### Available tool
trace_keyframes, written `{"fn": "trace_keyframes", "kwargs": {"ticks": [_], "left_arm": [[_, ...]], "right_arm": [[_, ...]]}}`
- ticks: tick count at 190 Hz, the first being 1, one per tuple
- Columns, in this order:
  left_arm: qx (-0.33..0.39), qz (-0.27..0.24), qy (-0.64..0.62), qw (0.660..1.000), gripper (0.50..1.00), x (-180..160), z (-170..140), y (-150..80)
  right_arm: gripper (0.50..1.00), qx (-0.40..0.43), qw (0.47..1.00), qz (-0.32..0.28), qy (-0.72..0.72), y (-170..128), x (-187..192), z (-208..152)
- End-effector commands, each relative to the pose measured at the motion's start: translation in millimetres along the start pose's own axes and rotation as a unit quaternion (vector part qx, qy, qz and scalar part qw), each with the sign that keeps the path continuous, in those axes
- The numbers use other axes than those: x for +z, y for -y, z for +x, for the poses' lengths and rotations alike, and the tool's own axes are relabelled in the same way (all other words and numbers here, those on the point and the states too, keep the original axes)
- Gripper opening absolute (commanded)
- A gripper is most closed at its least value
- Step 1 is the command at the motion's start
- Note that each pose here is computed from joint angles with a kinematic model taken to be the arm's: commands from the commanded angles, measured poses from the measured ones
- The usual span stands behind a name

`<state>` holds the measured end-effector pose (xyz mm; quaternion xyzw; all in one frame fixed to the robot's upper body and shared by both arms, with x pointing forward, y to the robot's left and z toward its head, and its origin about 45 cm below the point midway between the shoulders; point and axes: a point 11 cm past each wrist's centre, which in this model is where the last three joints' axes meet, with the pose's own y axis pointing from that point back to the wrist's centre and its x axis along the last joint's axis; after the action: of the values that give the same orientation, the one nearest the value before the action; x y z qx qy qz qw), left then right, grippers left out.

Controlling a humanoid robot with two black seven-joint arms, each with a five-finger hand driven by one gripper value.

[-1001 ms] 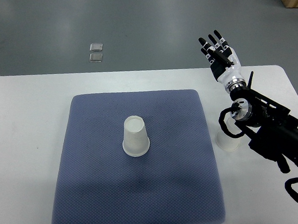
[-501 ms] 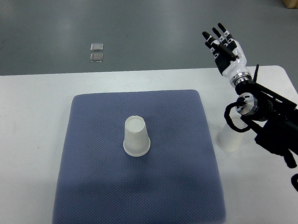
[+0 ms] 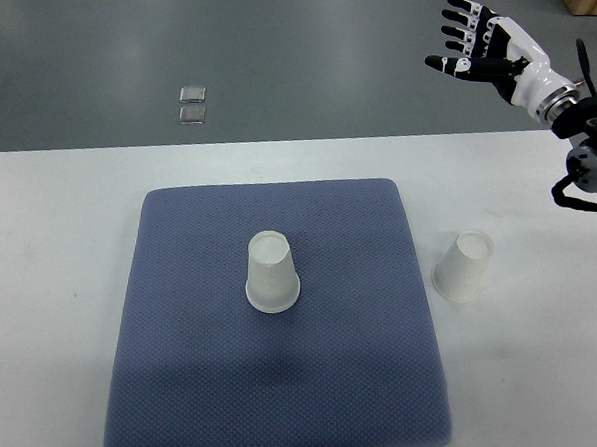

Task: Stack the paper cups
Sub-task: 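Swing the right hand down and open it toward the standing white cup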

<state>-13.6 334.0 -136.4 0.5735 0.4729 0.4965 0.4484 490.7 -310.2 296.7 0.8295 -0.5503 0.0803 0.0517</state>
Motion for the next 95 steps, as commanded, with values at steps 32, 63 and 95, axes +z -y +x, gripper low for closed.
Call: {"fn": "trace_keyframes", "kwargs": {"ticks": [32, 63, 95], "left_arm": [[0.0, 0.0, 0.0, 1.0, 1.0, 0.0, 0.0, 0.0], [0.0, -0.001, 0.0, 1.0, 1.0, 0.9, 0.1, -0.1], [0.0, 0.0, 0.0, 1.0, 1.0, 0.0, 0.0, 0.0]], "right_arm": [[0.921, -0.137, 0.971, -0.077, -0.18, -55.8, -4.7, 11.7], [0.919, -0.219, 0.931, -0.103, -0.274, -78.3, -16.5, 11.0], [0.919, -0.304, 0.869, -0.138, -0.366, -100.3, -4.9, -2.9]]}}
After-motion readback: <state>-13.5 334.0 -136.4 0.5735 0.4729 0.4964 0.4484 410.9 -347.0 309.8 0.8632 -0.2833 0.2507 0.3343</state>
